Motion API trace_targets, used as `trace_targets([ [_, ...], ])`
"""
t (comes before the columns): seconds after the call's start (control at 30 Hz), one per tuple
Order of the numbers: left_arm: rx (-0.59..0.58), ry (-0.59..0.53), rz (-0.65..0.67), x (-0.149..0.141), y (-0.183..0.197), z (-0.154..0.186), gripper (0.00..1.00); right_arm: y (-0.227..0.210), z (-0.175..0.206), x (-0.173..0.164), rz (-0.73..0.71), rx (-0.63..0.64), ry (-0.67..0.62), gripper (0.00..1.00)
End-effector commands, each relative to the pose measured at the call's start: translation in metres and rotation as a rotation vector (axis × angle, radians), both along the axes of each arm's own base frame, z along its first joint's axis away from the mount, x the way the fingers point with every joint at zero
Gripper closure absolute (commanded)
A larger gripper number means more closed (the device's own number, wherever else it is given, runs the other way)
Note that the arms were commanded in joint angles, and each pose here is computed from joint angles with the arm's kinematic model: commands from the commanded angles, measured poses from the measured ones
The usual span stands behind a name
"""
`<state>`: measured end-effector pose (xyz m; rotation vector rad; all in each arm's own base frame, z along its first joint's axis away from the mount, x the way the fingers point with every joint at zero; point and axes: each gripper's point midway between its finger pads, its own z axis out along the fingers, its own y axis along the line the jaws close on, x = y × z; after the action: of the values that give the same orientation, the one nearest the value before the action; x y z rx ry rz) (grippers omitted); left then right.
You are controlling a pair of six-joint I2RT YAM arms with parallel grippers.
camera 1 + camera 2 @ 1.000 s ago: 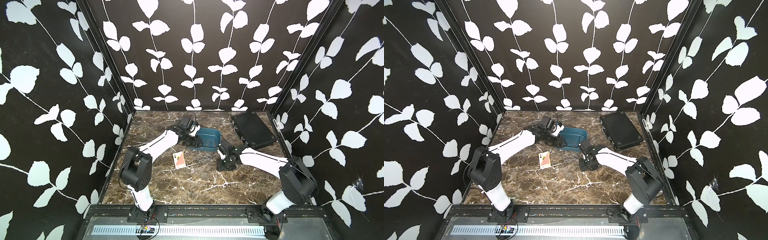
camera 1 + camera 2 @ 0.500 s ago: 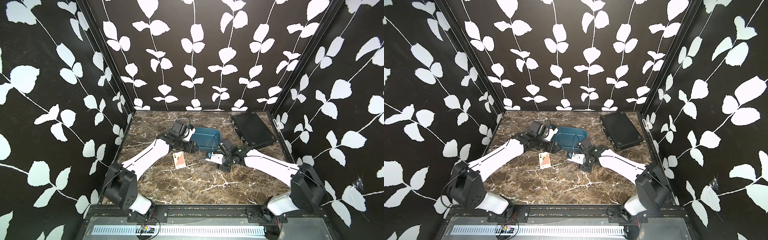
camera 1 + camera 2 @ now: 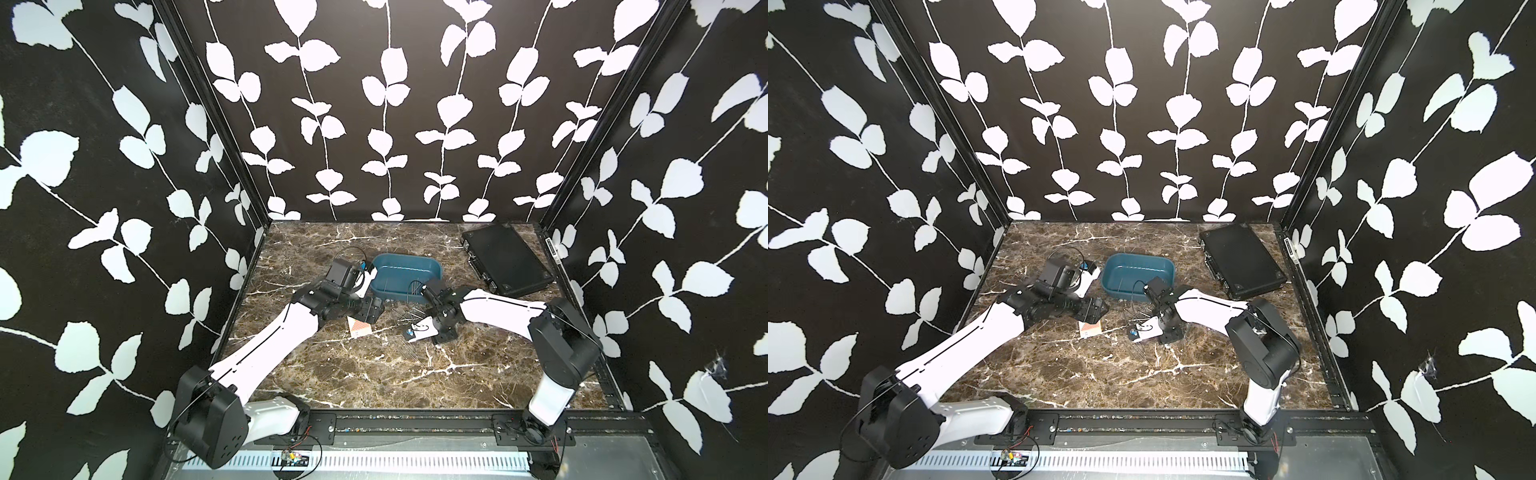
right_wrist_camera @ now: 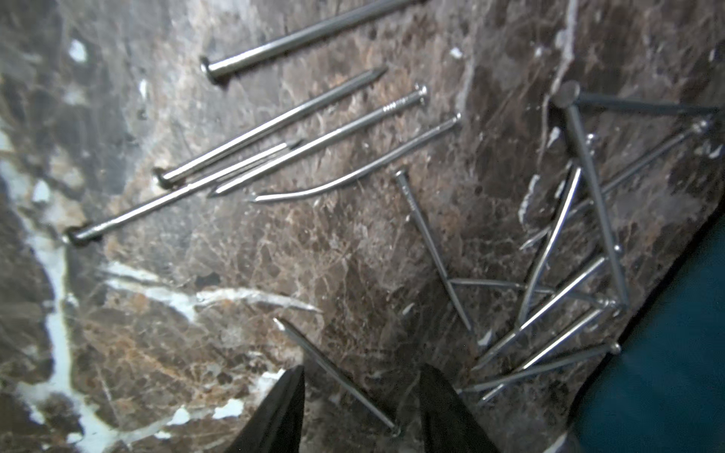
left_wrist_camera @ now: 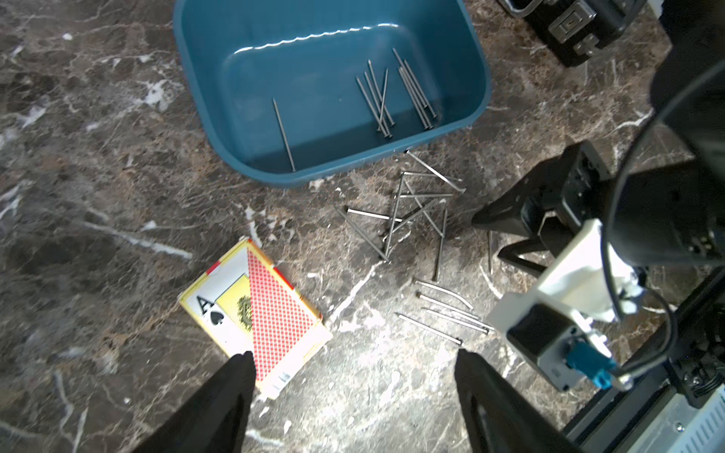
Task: Put the nails on the desktop into the storage box
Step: Pick up the nail from the center of the board.
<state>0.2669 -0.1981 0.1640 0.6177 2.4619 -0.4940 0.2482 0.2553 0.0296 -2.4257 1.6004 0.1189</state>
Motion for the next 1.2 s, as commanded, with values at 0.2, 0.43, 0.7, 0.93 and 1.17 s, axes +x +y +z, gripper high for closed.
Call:
trace_targets([
  [0.2, 0.036, -0.005, 0.019, -0.002, 0.014, 0.000, 0.17, -0.020, -0.004, -0.003, 0.067, -0.061, 0.064, 0.50],
  [0.43, 0.024, 0.020, 0.023, 0.000, 0.011, -0.004, 0.17, -0.025, -0.011, 0.004, 0.037, -0.055, 0.081, 0.50],
  [0.7, 0.021, 0.027, 0.022, 0.004, 0.008, -0.004, 0.18, -0.014, -0.020, 0.012, 0.022, -0.032, 0.120, 0.51],
  [0.93, 0.034, 0.050, 0.008, 0.002, 0.007, -0.011, 0.18, -0.021, -0.036, -0.002, 0.000, -0.060, 0.170, 0.53],
  [1.17, 0.030, 0.062, -0.006, 0.006, 0.002, -0.010, 0.18, -0.018, -0.037, -0.010, -0.016, -0.058, 0.213, 0.62],
])
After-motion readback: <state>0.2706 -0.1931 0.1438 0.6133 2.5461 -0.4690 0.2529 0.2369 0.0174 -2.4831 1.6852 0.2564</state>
